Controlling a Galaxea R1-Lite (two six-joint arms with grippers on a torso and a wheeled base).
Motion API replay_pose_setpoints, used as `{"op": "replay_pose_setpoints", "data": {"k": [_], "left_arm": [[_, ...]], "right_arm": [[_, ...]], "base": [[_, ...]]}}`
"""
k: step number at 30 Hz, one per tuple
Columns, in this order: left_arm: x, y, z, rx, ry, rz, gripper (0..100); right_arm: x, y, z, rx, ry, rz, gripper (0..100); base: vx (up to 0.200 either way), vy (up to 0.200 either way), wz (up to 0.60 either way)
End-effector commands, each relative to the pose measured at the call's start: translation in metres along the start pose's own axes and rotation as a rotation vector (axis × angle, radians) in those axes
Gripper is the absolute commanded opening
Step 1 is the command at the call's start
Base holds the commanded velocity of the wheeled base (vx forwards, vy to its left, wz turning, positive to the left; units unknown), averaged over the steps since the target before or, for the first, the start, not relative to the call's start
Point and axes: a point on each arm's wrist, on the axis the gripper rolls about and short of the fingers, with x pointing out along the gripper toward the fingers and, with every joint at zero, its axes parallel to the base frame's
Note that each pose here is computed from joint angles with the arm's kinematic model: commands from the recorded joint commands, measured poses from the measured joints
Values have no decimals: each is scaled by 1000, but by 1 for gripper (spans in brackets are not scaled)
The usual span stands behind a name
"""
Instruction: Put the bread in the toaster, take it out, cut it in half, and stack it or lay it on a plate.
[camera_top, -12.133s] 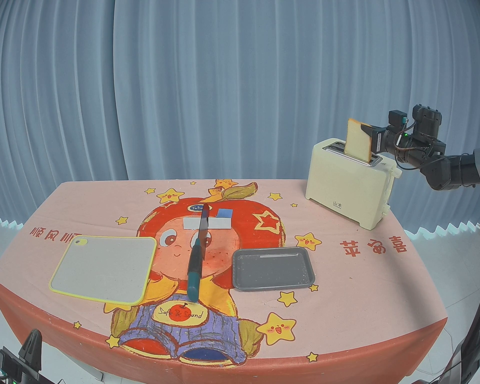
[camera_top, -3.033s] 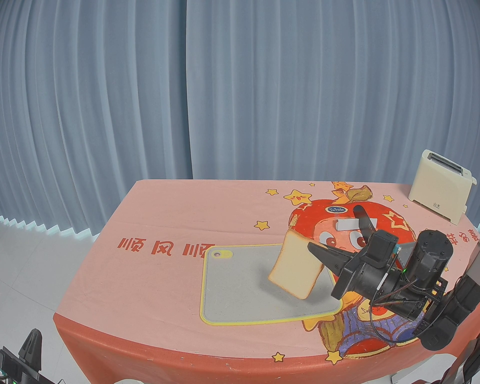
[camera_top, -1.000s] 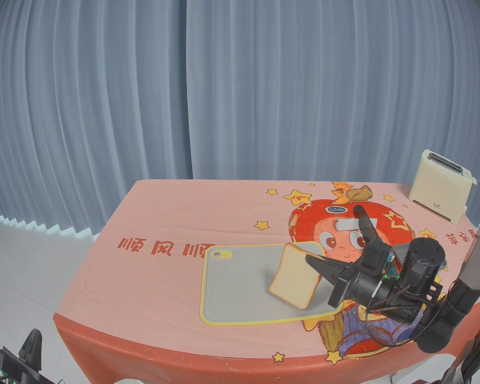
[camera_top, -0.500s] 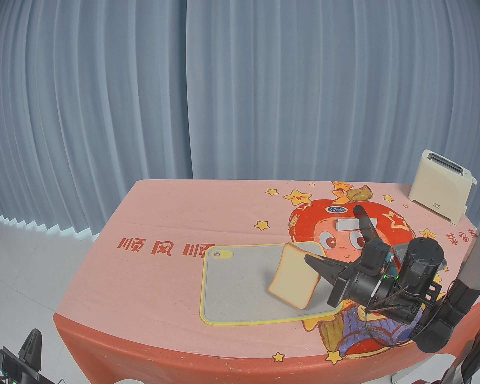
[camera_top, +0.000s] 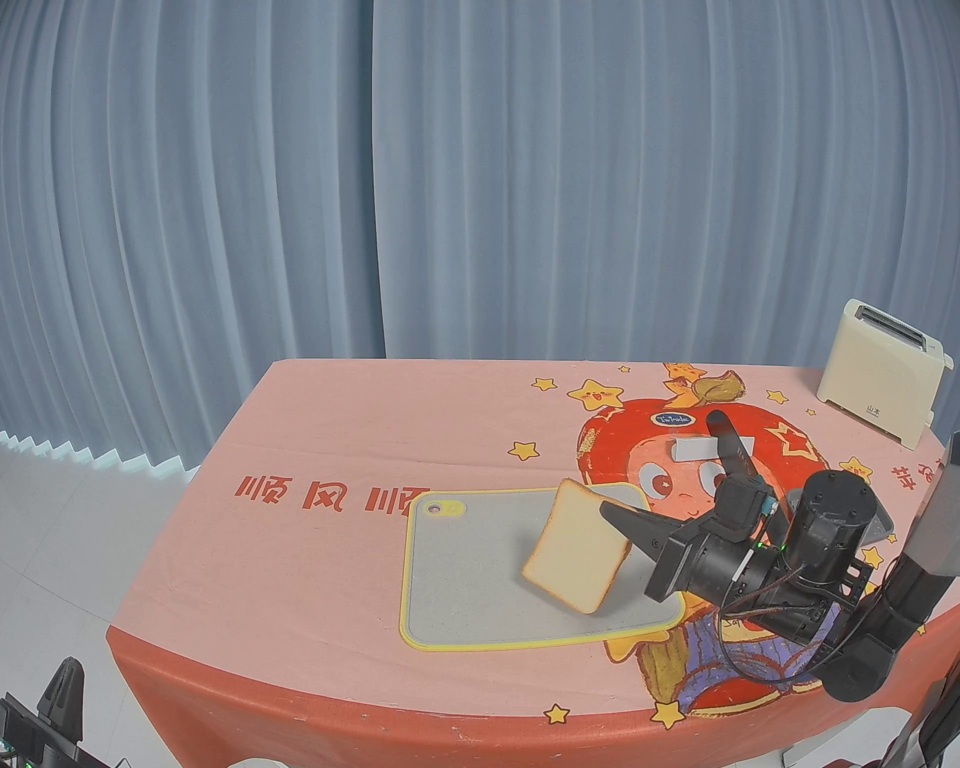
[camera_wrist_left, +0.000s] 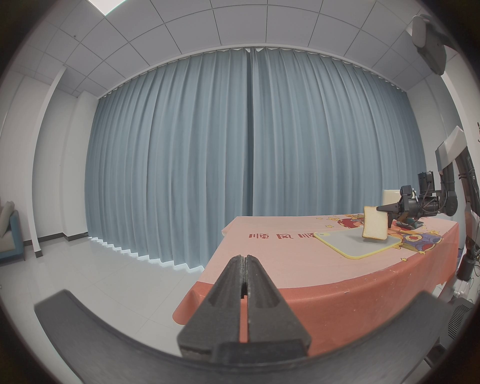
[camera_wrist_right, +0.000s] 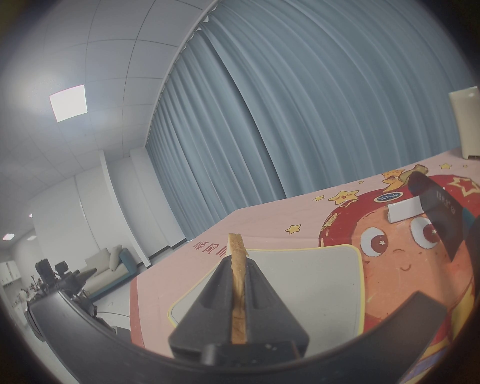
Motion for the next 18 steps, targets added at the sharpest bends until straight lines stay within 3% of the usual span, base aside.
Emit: {"op": "replay_pose_setpoints", "data": {"k": [1, 4, 7, 13, 18], "left_arm": [[1, 0, -5, 0, 18, 1, 0], [1, 0, -5, 0, 18, 1, 0], [1, 0, -5, 0, 18, 1, 0], [1, 0, -5, 0, 18, 1, 0], [1, 0, -5, 0, 18, 1, 0]], "right_arm": [[8, -1, -3, 27, 5, 3, 0], [11, 6, -3, 95, 2, 27, 0], [15, 9, -1, 131, -8, 43, 0], [18, 9, -7, 156, 10, 42, 0], [28, 11, -17, 153, 11, -6, 0]], "base": [[0, 0, 0], [0, 0, 0], [0, 0, 0], [0, 0, 0], [0, 0, 0]]}}
